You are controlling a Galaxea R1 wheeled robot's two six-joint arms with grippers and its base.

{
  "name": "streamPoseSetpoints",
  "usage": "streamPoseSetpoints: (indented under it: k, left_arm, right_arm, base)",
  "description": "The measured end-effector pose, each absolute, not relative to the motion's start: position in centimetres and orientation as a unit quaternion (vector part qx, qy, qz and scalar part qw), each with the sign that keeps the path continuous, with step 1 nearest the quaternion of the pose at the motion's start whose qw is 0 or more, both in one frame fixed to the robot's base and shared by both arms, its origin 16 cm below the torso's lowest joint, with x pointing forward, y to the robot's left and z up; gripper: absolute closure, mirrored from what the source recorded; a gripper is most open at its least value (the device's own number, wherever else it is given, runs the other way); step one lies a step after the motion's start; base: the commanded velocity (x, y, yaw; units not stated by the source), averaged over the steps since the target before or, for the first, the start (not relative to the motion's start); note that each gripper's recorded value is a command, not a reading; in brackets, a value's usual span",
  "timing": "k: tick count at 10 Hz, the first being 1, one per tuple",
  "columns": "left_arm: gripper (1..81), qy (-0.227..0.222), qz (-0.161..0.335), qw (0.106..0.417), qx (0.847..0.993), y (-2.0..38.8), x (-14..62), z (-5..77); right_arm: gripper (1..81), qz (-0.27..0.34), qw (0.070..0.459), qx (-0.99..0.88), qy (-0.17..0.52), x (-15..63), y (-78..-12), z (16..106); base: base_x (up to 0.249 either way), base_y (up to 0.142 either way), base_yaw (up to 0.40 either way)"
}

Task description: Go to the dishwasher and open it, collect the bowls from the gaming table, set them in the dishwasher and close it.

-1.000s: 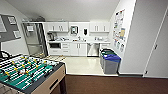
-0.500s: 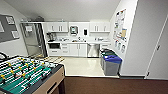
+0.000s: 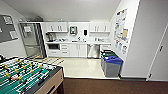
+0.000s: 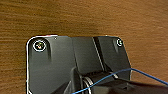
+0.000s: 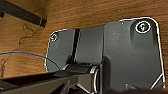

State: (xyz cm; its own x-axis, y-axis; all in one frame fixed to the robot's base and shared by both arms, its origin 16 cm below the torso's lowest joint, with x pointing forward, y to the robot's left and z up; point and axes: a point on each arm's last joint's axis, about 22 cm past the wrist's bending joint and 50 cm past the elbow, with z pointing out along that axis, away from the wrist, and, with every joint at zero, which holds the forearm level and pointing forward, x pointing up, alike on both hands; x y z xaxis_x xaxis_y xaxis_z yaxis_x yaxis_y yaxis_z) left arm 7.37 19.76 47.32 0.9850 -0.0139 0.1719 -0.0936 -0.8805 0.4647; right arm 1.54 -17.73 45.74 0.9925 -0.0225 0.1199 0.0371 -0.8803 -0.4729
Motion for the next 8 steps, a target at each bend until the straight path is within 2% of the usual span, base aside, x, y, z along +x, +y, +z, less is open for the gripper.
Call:
streamPoseSetpoints:
  k: [8]
  left_arm:
    - [1.0, -0.028, 0.082, 0.243, 0.966, 19.73, 7.38, 47.32]
  right_arm:
    - [1.0, -0.061, 0.246, -0.967, -0.004, 1.56, -17.50, 45.74]
  base:
    - [0.165, 0.000, 0.000]
